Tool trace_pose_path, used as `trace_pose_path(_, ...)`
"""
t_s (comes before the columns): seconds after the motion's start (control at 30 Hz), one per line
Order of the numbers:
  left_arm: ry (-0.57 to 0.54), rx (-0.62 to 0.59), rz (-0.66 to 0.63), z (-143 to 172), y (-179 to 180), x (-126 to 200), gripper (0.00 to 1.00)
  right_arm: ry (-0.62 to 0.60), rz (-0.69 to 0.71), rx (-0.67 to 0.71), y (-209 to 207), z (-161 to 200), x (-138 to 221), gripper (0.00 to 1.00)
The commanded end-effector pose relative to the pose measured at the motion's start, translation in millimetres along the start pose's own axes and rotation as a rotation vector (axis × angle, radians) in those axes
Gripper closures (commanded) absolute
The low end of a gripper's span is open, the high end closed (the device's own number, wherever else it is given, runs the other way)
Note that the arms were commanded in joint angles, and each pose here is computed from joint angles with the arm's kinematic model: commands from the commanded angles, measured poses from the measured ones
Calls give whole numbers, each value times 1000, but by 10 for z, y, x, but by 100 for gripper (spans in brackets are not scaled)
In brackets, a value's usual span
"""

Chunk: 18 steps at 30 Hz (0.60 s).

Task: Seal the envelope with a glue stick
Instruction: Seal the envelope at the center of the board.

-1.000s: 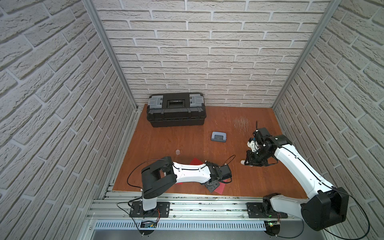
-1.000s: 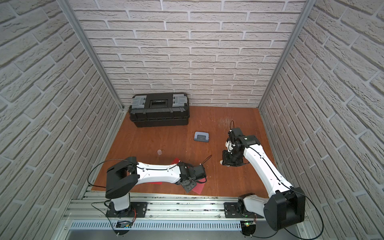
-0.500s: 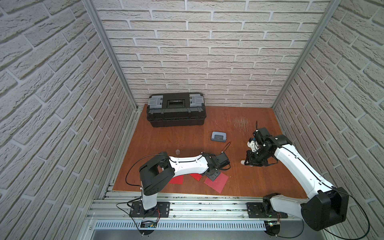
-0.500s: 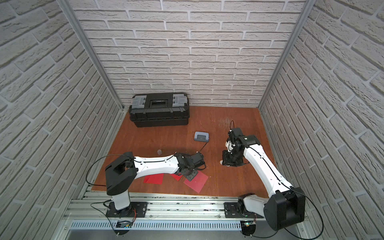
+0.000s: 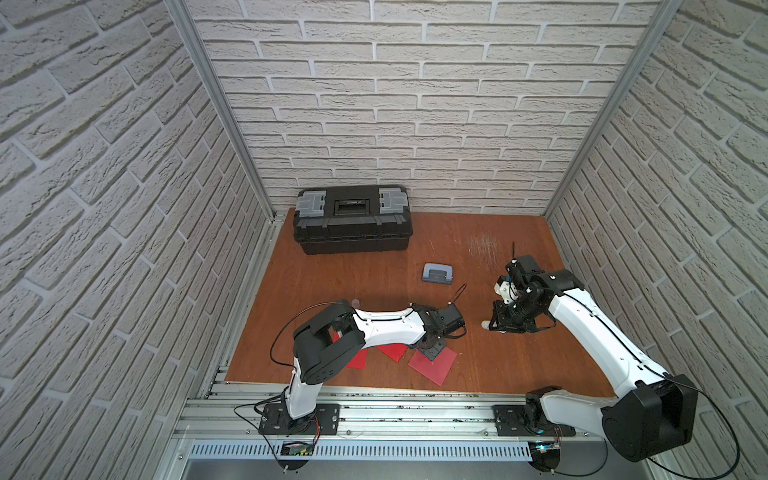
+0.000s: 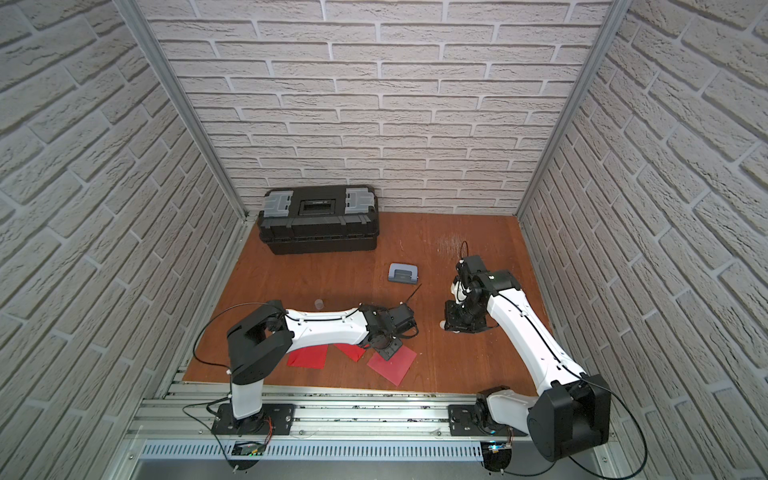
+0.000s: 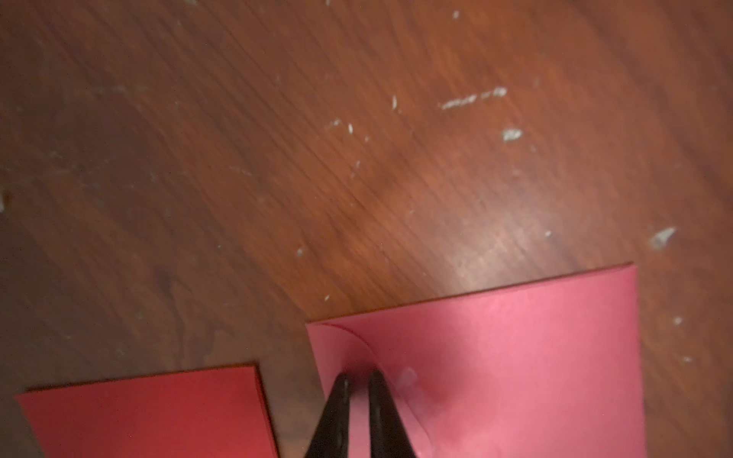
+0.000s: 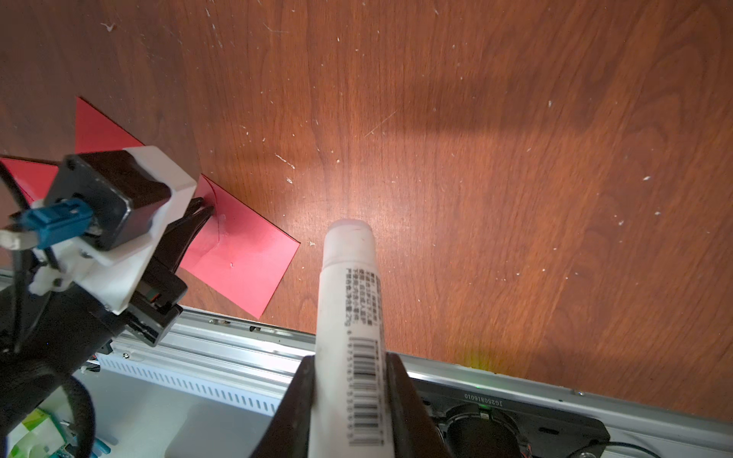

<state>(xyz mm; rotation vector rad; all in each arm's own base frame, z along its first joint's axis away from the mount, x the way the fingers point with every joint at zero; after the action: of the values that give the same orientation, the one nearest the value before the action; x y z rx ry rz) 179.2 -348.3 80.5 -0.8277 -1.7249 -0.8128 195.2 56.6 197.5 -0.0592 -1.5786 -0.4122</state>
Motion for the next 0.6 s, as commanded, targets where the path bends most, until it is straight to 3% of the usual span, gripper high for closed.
trace_pose_path(0.0,67,-18,-4,56,-5,-123,89,-15,-11,14,-2,32,70,97)
trace_pose_path(0.37,-48,7,-29,-120,113,210,87,-16,-14,12,1,31,69,97)
trace_pose_path(0.57,-42,7,-25,-137,119,144,86,-15,-12,15,-1,31,65,97)
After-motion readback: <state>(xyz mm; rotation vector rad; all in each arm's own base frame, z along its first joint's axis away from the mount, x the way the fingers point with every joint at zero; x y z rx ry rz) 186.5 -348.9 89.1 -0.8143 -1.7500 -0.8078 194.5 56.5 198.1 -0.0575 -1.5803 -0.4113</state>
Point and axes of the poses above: each gripper's point midway between its finger pads, its own x axis back along the fingers, its own y axis along the line the jaws close on, z = x × y, the point moved 6 cm from there along x, back along the fingers, and after that the axes turned 11 degrees about -x, right-handed, at the moved point
